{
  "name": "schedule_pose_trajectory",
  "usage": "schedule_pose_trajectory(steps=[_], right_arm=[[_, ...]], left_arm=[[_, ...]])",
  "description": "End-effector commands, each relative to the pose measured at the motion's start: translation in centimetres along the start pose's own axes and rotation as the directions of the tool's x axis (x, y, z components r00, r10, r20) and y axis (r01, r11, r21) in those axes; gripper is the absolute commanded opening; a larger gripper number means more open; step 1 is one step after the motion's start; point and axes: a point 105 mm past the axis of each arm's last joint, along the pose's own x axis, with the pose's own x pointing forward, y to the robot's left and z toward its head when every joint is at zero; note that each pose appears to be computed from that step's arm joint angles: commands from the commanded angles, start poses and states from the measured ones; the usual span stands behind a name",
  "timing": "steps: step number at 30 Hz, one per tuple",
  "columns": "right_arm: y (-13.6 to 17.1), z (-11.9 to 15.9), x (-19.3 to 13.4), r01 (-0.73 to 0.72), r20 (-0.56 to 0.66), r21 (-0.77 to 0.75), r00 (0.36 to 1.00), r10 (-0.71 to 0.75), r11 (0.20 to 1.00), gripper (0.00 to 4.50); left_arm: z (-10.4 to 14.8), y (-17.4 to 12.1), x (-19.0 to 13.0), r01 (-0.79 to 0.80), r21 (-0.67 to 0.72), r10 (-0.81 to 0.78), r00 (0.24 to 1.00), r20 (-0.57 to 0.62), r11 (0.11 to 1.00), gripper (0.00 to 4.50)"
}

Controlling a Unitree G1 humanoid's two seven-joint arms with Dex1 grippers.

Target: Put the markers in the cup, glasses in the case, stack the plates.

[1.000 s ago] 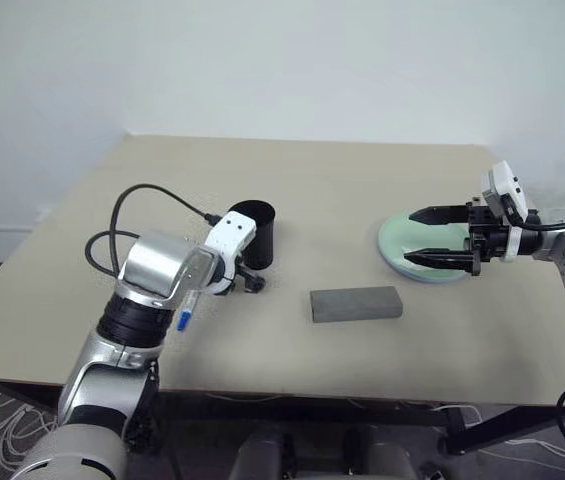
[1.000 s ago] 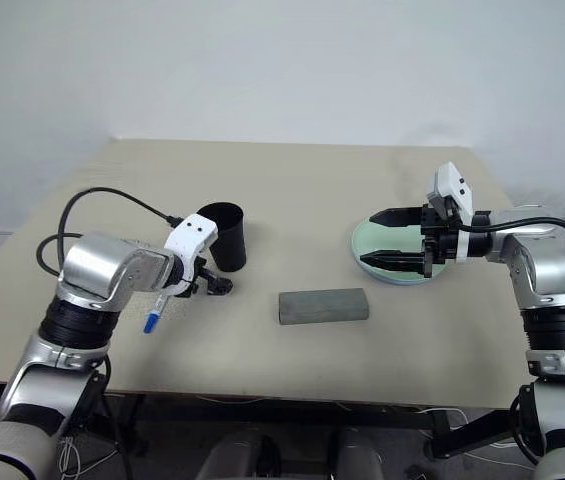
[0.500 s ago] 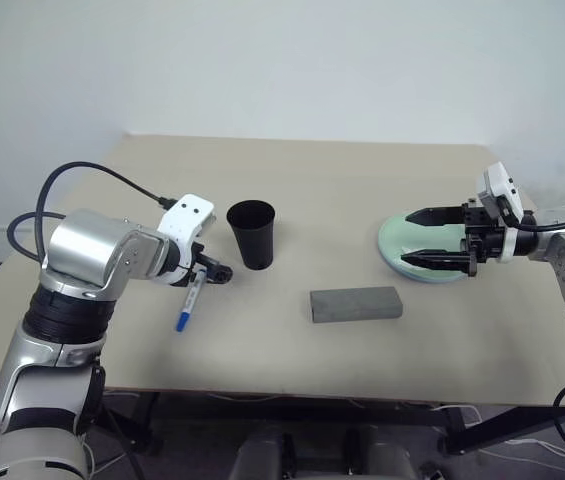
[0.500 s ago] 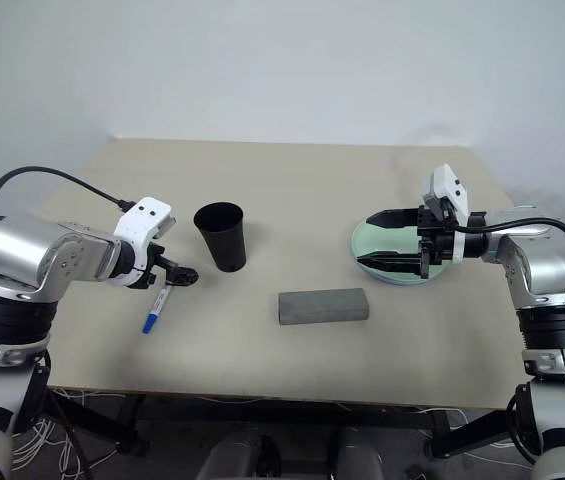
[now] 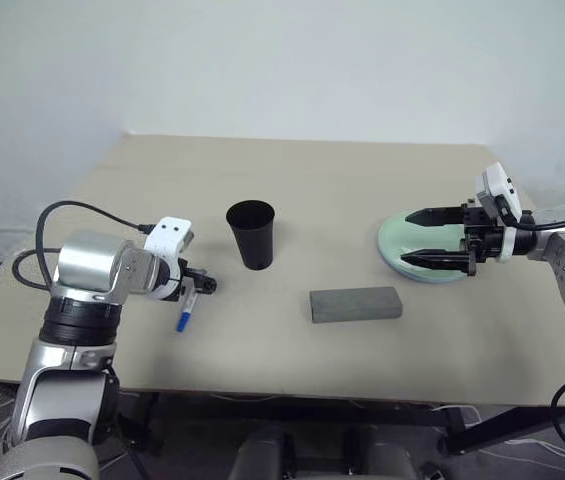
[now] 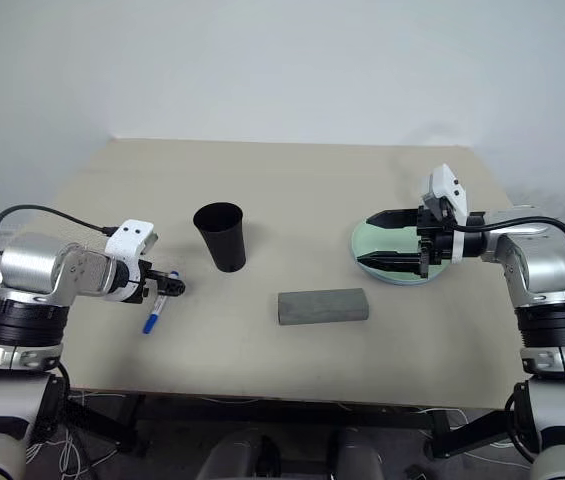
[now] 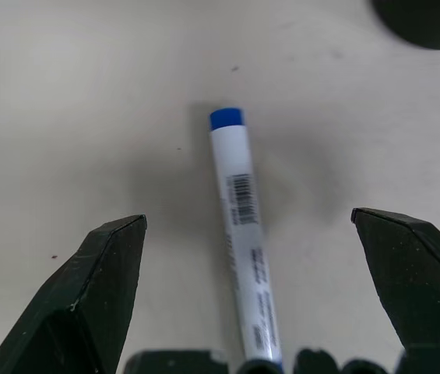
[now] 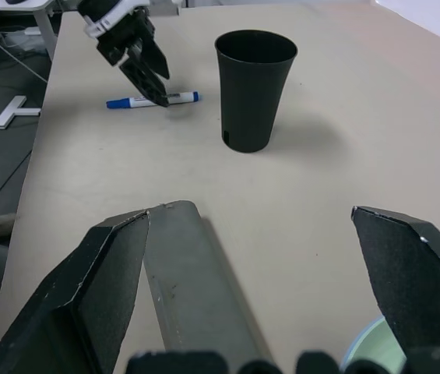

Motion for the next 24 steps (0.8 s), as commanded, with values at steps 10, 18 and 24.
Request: schedule_pose_trajectory(steps=[10, 18, 24], right_arm=[[-0.2, 1.5, 0.1, 0.005, 0.033, -0.064, 0.999, -0.003, 0.998, 4.5], [-0.1, 1.6, 0.3, 0.004, 0.041, -0.071, 0.999, -0.001, 0.997, 4.5], [0.0, 1.6, 0.3, 0.007, 0.043, -0.076, 0.999, -0.004, 0.997, 4.5]], left_arm=[[1.6, 1.0, 0.5, -0.069, 0.02, 0.069, 0.998, 0.01, 0.997, 4.49], [2.3, 1.2, 0.9, -0.075, 0.042, 0.076, 0.997, -0.007, 0.996, 4.49], [2.4, 1.1, 1.3, -0.064, 0.042, 0.065, 0.998, -0.014, 0.997, 4.49]])
